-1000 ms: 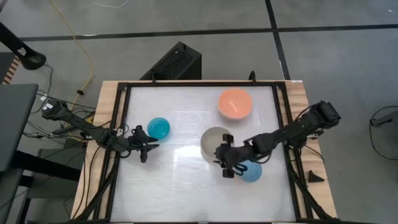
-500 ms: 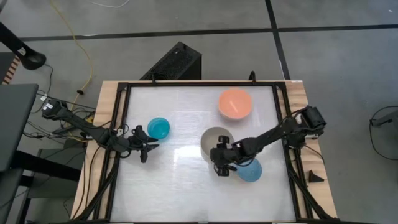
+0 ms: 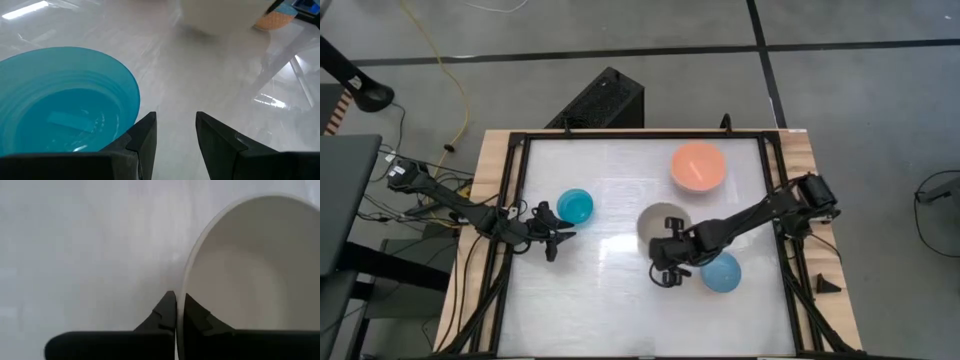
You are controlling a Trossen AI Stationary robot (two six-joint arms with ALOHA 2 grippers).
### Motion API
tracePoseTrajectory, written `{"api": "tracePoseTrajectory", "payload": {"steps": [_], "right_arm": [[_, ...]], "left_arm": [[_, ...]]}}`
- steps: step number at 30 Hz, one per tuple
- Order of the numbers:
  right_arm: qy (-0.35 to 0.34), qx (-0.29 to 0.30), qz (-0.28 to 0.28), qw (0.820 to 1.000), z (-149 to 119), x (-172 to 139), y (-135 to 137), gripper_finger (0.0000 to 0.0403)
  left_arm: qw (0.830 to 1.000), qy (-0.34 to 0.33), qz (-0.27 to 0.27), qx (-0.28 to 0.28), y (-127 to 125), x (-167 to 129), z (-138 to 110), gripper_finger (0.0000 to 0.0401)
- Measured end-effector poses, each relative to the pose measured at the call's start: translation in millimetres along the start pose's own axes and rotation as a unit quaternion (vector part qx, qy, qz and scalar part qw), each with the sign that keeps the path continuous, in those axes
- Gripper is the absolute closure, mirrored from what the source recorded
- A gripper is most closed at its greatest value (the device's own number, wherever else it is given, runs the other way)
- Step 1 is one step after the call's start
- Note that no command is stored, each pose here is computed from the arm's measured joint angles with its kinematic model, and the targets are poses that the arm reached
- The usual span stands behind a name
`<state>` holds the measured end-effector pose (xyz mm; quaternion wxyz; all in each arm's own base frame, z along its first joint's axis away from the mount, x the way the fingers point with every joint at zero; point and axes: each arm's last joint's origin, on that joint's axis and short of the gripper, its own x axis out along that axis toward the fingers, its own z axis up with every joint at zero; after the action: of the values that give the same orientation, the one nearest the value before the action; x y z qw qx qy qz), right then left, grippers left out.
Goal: Nest bowls inside each other by size order
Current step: Stack the gray bowl on top of the light orange bowl
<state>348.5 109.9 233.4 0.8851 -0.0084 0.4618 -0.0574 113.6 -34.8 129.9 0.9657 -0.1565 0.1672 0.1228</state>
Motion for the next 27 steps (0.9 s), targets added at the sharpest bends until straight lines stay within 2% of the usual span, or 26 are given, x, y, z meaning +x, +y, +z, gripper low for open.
{"api": "tracePoseTrajectory", "payload": {"steps": [2,5,8,12,16,20,24,27], "right_arm": [[-0.038,0.006,0.016,0.999,20.2,-20.9,2.9,0.0363],[-0.058,-0.040,0.010,0.997,37.4,-54.5,7.7,0.0362],[-0.042,-0.076,-0.066,0.994,38.8,-83.2,6.0,0.0373],[0.009,-0.097,-0.185,0.978,22.7,-112.8,-16.1,0.0373],[0.054,-0.052,-0.241,0.968,1.1,-129.3,-50.4,0.0373],[0.041,0.004,-0.258,0.965,-17.9,-138.9,-84.6,0.0371],[0.024,0.042,-0.273,0.961,-32.9,-128.5,-116.4,0.0371],[0.005,0.049,-0.261,0.964,-35.9,-116.1,-135.5,0.0371]], "left_arm": [[1.000,0.000,0.000,0.000,0.0,0.0,-0.1,0.0276],[1.000,0.000,0.000,0.000,0.0,0.0,0.0,0.0276],[1.000,0.000,0.000,0.000,0.0,0.0,-0.1,0.0276],[1.000,0.001,0.000,0.000,0.0,0.0,-0.2,0.0276],[1.000,0.001,0.000,0.001,0.1,0.0,-0.2,0.0276],[1.000,0.001,0.000,0.001,0.0,0.0,-0.2,0.0276],[1.000,0.001,0.000,0.001,0.1,0.0,-0.2,0.0276],[1.000,0.001,0.000,0.000,0.0,0.0,-0.1,0.0276]]}}
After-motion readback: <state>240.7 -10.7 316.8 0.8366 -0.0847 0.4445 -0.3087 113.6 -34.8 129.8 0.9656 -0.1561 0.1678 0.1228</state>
